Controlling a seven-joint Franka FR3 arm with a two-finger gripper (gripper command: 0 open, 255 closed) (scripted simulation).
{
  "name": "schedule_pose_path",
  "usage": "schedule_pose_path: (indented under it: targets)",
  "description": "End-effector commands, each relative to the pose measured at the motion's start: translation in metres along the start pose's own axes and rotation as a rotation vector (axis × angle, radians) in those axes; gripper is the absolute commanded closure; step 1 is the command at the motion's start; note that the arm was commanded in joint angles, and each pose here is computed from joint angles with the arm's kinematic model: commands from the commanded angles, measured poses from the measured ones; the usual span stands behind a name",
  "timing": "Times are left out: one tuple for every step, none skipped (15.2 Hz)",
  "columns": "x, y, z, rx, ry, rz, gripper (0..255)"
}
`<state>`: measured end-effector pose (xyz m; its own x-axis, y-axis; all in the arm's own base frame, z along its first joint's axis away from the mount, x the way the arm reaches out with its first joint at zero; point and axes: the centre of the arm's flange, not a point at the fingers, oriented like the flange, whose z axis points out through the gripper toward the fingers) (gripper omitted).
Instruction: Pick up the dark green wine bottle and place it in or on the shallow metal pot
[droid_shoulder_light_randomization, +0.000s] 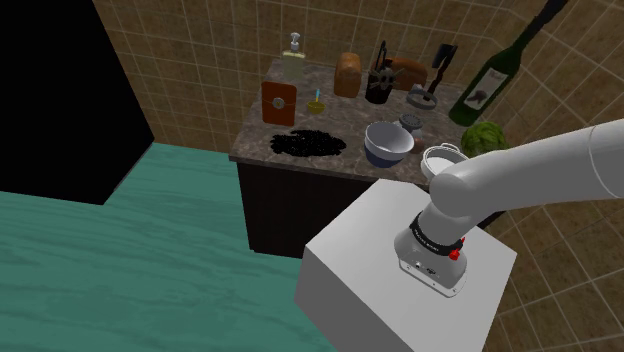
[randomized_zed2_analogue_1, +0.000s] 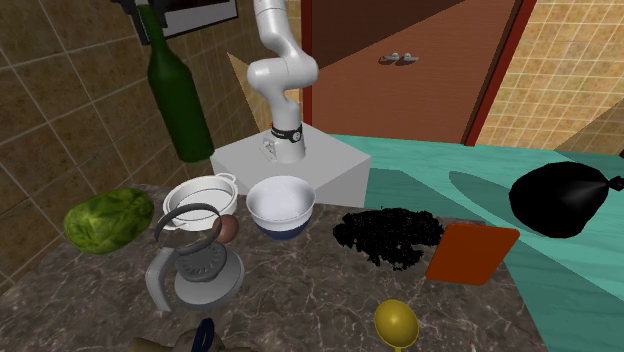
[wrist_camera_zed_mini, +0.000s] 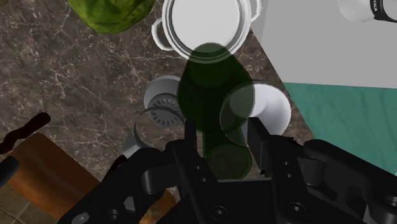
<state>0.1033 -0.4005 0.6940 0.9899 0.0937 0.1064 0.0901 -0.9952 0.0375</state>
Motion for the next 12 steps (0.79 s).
schedule_pose_path:
  targets:
    - [-0.024, 0.0, -0.011, 0.0, 0.0, -0.001, 255]
    - [-0.036, 0.001, -0.016, 0.0, 0.0, -0.001, 255]
    - [-0.048, 0.001, -0.02, 0.0, 0.0, -0.001, 255]
    - [-0.049, 0.001, -0.015, 0.0, 0.0, -0.001, 255]
    - [-0.049, 0.001, -0.01, 0.0, 0.0, -0.001, 255]
    - [-0.05, 0.001, -0.005, 0.0, 0.0, -0.001, 255]
    - [-0.05, 0.0, 0.001, 0.0, 0.0, -0.001, 255]
    - [-0.051, 0.0, 0.006, 0.0, 0.0, -0.001, 255]
    - [-0.051, 0.0, 0.011, 0.0, 0.0, -0.001, 255]
    - [-0.052, 0.0, 0.016, 0.0, 0.0, -0.001, 255]
    - [-0.053, 0.0, 0.022, 0.0, 0.0, -0.001, 255]
    - [-0.053, -0.001, 0.027, 0.0, 0.0, -0.001, 255]
